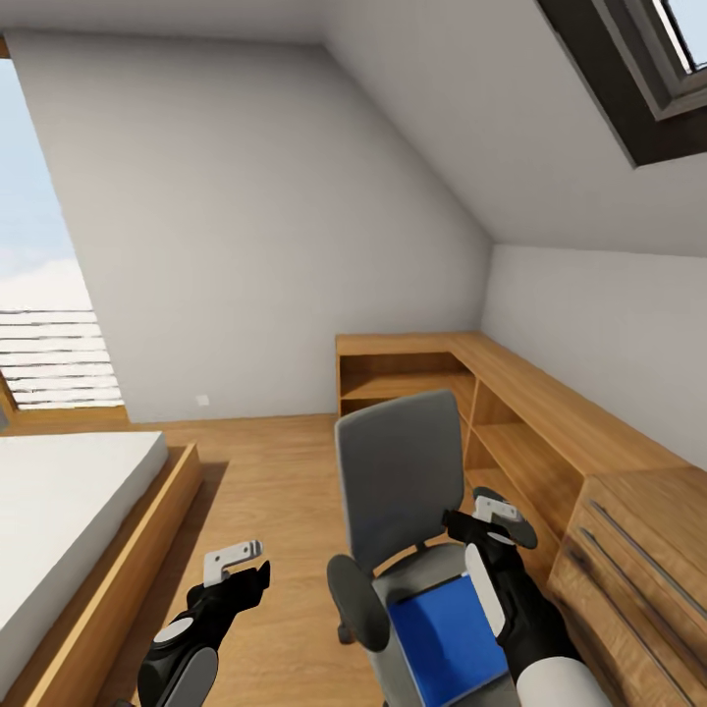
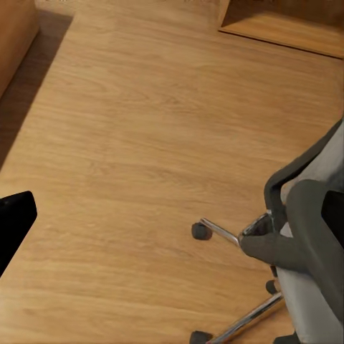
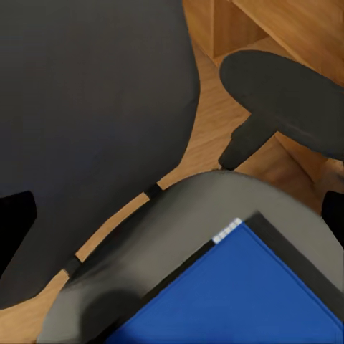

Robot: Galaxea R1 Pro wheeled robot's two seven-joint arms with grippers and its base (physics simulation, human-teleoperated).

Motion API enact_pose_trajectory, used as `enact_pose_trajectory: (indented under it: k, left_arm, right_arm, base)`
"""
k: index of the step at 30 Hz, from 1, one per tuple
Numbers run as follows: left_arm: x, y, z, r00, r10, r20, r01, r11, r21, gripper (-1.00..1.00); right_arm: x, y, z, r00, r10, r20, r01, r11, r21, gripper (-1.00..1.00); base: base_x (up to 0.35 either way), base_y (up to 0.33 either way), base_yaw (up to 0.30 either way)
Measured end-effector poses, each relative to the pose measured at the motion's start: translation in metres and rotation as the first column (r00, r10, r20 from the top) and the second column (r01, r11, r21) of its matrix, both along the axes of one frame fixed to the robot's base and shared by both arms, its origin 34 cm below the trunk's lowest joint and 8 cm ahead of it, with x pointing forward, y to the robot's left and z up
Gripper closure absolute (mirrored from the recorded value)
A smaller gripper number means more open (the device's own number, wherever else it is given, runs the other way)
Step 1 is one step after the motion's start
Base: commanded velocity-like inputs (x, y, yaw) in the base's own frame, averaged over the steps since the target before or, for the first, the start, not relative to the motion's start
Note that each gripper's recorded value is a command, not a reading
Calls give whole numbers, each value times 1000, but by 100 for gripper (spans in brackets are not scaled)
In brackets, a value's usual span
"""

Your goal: In the bedroom, organize the workspace by keeping the computer under the desk, ensuring the monitor is on the desk, placing the keyboard on the desk next to the monitor, placing the mouse on the desk next to the keyboard, moving the folder from the swivel chair onto the desk next to the mouse, stacking the notebook on top of the folder with the pen on top of the notebook, and positioning the swivel chair next to the desk.

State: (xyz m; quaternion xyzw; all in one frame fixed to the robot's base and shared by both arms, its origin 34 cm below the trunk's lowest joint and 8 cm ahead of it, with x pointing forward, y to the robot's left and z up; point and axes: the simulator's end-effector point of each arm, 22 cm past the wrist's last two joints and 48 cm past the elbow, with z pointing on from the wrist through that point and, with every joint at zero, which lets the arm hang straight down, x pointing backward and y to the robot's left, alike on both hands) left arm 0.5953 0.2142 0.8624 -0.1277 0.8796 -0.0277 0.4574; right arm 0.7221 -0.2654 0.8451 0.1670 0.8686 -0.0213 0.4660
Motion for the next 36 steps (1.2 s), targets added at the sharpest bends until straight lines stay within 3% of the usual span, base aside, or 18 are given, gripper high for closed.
enact_pose_trajectory:
  k: [10, 20, 29, 36]
  left_arm:
    - [3, 16, 1, 999, 42, 5, -42, 999, -14, -100]
    - [4, 22, -13, 998, 58, 7, -57, 998, -16, -100]
    - [4, 20, -27, 998, 56, 7, -56, 998, -17, -100]
    - [4, 21, -39, 998, 56, 6, -56, 998, -13, -100]
  right_arm:
    - [-7, 5, -39, 1000, 26, -7, -26, 1000, -4, -100]
    - [-24, 1, -113, 991, 136, -6, -136, 990, -20, -100]
    - [-20, -14, -141, 989, 144, -30, -145, 989, -30, -100]
    - [-16, -13, -151, 988, 147, -47, -148, 989, -25, -100]
  base:
    - [14, 0, 0]
    - [0, 0, 0]
    - [0, 0, 0]
    - [0, 0, 0]
